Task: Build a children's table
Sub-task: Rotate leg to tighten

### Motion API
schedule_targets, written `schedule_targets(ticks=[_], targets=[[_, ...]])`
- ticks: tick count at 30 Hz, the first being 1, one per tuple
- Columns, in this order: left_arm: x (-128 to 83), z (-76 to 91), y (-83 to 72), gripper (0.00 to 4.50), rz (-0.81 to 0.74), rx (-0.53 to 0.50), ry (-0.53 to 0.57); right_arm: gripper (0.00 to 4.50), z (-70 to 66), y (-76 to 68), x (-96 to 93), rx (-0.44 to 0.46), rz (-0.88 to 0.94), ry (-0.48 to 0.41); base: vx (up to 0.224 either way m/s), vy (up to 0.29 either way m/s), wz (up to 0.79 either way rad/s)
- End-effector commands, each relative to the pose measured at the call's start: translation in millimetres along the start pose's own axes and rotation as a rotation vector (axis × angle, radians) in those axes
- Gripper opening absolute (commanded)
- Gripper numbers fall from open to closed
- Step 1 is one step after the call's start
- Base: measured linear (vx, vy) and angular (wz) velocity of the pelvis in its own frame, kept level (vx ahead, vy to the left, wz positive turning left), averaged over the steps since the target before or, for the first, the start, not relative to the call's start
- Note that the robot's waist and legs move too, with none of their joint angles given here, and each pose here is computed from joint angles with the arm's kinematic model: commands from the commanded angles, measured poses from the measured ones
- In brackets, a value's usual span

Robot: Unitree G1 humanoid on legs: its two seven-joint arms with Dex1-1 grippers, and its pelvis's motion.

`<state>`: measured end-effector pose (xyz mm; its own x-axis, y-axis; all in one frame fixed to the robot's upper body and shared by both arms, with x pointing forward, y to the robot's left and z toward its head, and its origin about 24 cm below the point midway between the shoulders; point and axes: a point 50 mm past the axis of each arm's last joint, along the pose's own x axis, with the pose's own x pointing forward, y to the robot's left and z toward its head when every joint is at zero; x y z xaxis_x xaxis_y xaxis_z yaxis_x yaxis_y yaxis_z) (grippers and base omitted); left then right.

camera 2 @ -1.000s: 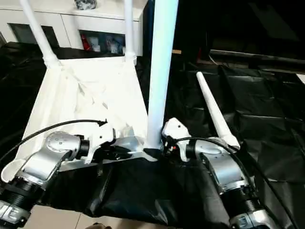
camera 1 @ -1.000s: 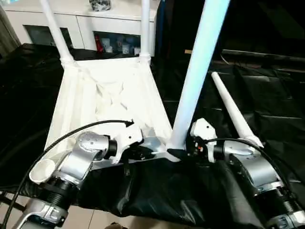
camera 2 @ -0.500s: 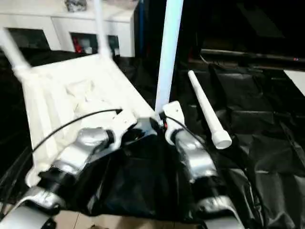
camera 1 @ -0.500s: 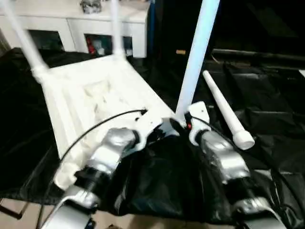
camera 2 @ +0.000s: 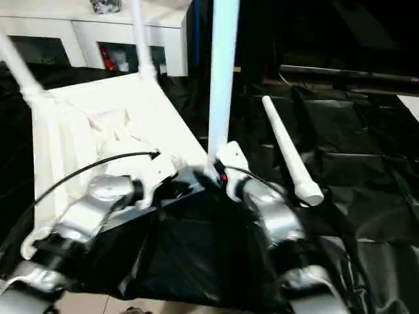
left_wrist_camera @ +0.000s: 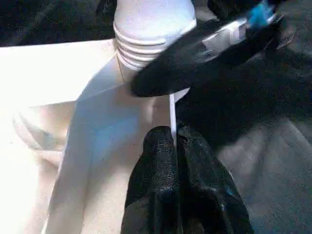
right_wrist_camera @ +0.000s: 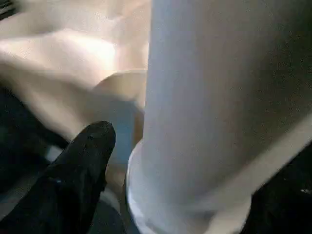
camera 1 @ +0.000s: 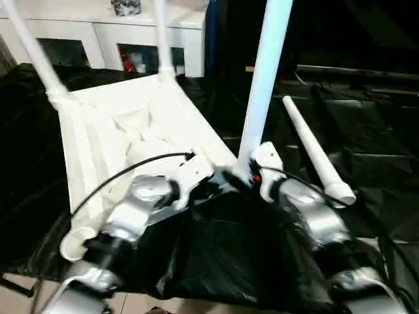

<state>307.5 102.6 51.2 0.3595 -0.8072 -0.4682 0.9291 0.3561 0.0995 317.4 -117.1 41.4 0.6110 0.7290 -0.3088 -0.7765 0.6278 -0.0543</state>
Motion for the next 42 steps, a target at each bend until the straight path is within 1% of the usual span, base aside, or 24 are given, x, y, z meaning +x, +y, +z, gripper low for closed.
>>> schedule_targets(ticks=[1, 2, 4, 5, 6, 7, 11, 14, 15, 16, 21, 23, 26, 27, 28, 30, 32, 33, 35, 37, 39, 40, 41, 42], targets=[[4, 21.6, -7.4, 0.0, -0.075, 0.065, -0.112, 3.95, 4.8, 12.0, 2.1, -0.016, 0.128, -0.015, 0.0, 0.0, 0.0], [4, 21.6, -7.4, 0.0, -0.075, 0.065, -0.112, 3.95, 4.8, 12.0, 2.1, -0.016, 0.128, -0.015, 0.0, 0.0, 0.0], [-1, 18.9, -7.5, 0.0, -0.099, 0.072, -0.102, 3.95, 3.3, 13.4, -5.9, -0.049, 0.207, -0.007, 0.0, 0.0, 0.0], [-1, 18.9, -7.5, 0.0, -0.099, 0.072, -0.102, 3.95, 3.3, 13.4, -5.9, -0.049, 0.207, -0.007, 0.0, 0.0, 0.0], [-6, 16.9, -9.1, 0.0, -0.129, 0.073, -0.098, 3.67, 3.2, 15.4, -11.8, -0.069, 0.27, -0.008, 0.0, 0.0, 0.0], [-8, 15.6, -10.8, 0.0, -0.149, 0.073, -0.095, 3.67, 4.0, 17.2, -14.1, -0.076, 0.298, -0.013, 0.0, 0.0, 0.0], [-14, 10.4, -16.6, 0.0, -0.215, 0.072, -0.08, 3.23, 5.0, 23.3, -19.7, -0.091, 0.375, -0.009, 0.0, 0.0, 0.0], [-17, 6.6, -19.7, 0.0, -0.245, 0.075, -0.061, 3.05, 3.5, 27.4, -21.2, -0.106, 0.41, 0.006, 0.0, 0.0, 0.0], [-19, 5.3, -20.1, 0.0, -0.246, 0.073, -0.056, 3.05, 2.4, 29.4, -21.6, -0.11, 0.423, 0.012, 0.0, 0.0, 0.0], [-19, 5.1, -19.8, 0.0, -0.24, 0.072, -0.056, 2.84, 1.9, 30.1, -21.5, -0.111, 0.426, 0.014, 0.0, 0.0, 0.0], [-19, 4.9, -19.0, 0.0, -0.216, 0.074, -0.054, 2.72, -0.1, 33.0, -21.5, -0.108, 0.437, 0.018, 0.0, 0.0, 0.0], [-17, 4.8, -16.2, 0.0, -0.174, 0.074, -0.047, 2.72, -1.0, 33.1, -18.7, -0.092, 0.398, 0.011, 0.0, 0.0, 0.0], [-12, 6.1, -7.3, 0.0, -0.063, 0.056, -0.037, 2.72, -3.7, 26.8, -9.5, -0.044, 0.257, 0.014, 0.0, 0.0, 0.0], [-5, 9.3, 2.1, 0.0, 0.056, 0.02, -0.036, 2.72, -7.7, 17.5, 1.1, 0.003, 0.072, 0.028, 0.0, 0.0, 0.0], [-5, 9.5, 2.7, 0.0, 0.066, 0.016, -0.035, 2.72, -7.9, 16.8, 1.9, 0.009, 0.058, 0.028, 0.0, 0.0, 0.0], [-2, 10.5, 5.8, 0.0, 0.118, -0.008, -0.026, 2.72, -9.3, 13.1, 6.3, 0.047, -0.027, 0.026, -0.028, 0.0, -0.02], [6, 12.8, 9.0, 0.0, 0.196, -0.061, -0.022, 2.72, -10.9, 8.3, 13.7, 0.131, -0.157, 0.02, 0.0, 0.0, 0.0], [13, 15.5, 11.1, 0.0, 0.262, -0.098, -0.022, 2.72, -11.8, 6.1, 20.0, 0.193, -0.25, 0.022, 0.0, 0.0, 0.0], [19, 18.0, 11.7, 0.0, 0.305, -0.115, -0.022, 2.72, -11.9, 6.3, 24.5, 0.215, -0.291, 0.026, 0.0, 0.0, 0.0], [26, 22.2, 10.8, 0.0, 0.335, -0.133, -0.027, 2.72, -9.3, 9.1, 30.5, 0.212, -0.303, 0.019, 0.0, 0.0, 0.0], [32, 26.2, 8.7, 0.0, 0.334, -0.139, -0.039, 2.72, -7.0, 12.0, 34.7, 0.219, -0.299, 0.006, 0.0, 0.0, 0.0], [37, 30.8, 5.2, 0.0, 0.312, -0.129, -0.056, 3.06, -4.8, 13.7, 37.5, 0.237, -0.3, -0.011, 0.0, 0.0, 0.0], [38, 31.7, 4.3, 0.0, 0.306, -0.12, -0.058, 3.41, -4.3, 14.0, 37.9, 0.245, -0.298, -0.016, 0.0, 0.0, 0.0], [39, 32.6, 3.0, 0.0, 0.295, -0.104, -0.06, 3.41, -3.7, 14.4, 38.3, 0.258, -0.291, -0.023, 0.0, 0.0, 0.0]])
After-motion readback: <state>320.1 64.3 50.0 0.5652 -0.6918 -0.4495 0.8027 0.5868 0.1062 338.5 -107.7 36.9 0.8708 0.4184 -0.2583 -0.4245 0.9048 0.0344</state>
